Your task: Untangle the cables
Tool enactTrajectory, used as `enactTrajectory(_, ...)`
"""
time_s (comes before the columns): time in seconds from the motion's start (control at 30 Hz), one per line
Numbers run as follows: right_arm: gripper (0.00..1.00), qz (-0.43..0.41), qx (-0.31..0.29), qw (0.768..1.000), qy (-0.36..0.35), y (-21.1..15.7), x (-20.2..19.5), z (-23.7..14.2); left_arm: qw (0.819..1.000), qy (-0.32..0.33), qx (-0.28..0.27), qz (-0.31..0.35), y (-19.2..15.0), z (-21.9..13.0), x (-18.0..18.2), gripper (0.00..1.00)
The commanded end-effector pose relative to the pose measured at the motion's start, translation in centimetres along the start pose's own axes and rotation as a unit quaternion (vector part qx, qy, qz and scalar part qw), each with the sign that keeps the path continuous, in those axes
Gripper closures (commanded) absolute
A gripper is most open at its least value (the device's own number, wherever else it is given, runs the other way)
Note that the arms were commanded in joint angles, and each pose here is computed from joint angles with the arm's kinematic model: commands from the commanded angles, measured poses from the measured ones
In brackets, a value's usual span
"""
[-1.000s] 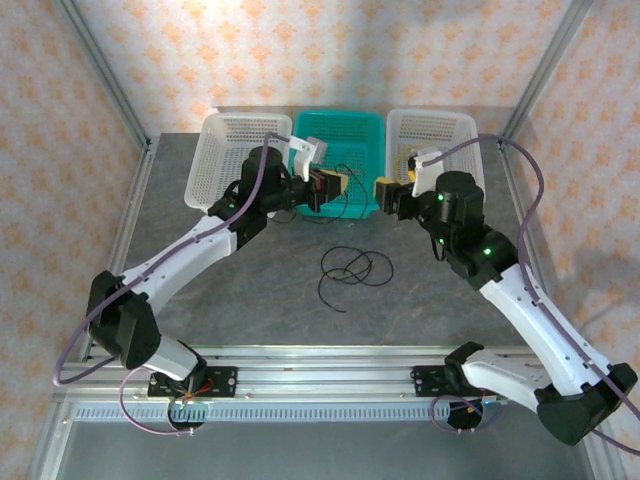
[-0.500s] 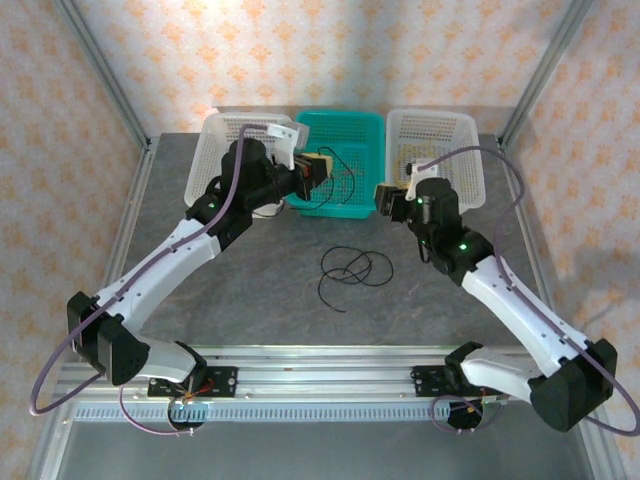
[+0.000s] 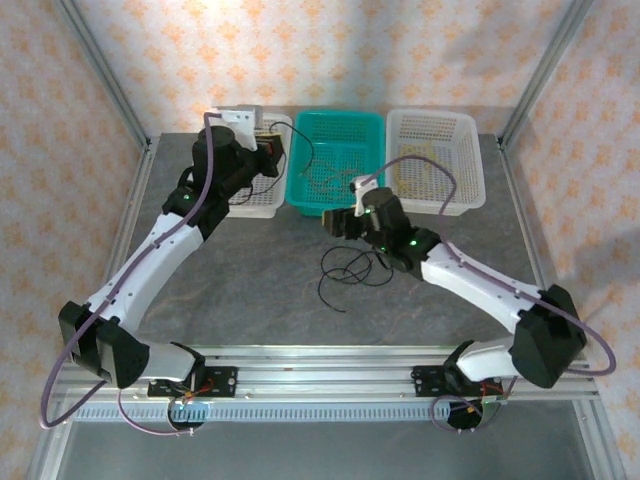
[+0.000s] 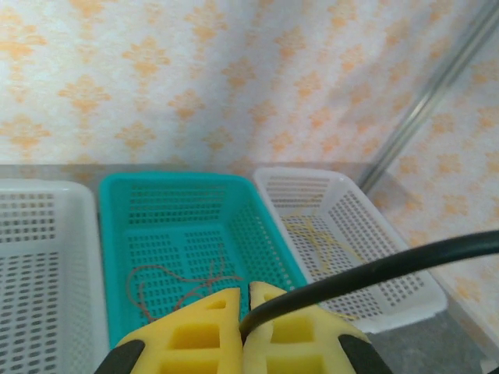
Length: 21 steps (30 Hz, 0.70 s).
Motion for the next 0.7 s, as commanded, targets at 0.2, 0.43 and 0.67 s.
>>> enactTrajectory(0.2, 0.23, -0.048, -0.044, 0.998, 0.006, 2.7, 3.5, 0.8, 0.998, 0.059, 0.007, -0.035, -1.2, 3.0, 6.7, 1.0)
enactTrajectory(0.43, 0.2, -0.061, -0.046, 0.997, -0.015, 2.4, 2.9, 0.8, 0.99, 0.113, 0.05, -0.068, -4.8, 5.9, 10.5, 1.0)
enactTrajectory(0.67, 0.19, -0.062, -0.04, 0.997, -0.022, 2.1, 2.5, 0.8, 0.971, 0.17, 0.097, -0.141, -9.3, 9.6, 14.4, 1.0)
Point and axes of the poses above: each hand's point on the last joint's axis, 136 mm out from that joint toward the fingers, its own z axis out along the fingers, its own x axis along the line the jaws close on, y = z × x, the point moved 7 cm from there along -z, back along the fingers, and after that the axes turned 14 degrees about z, right-handed, at the moved point
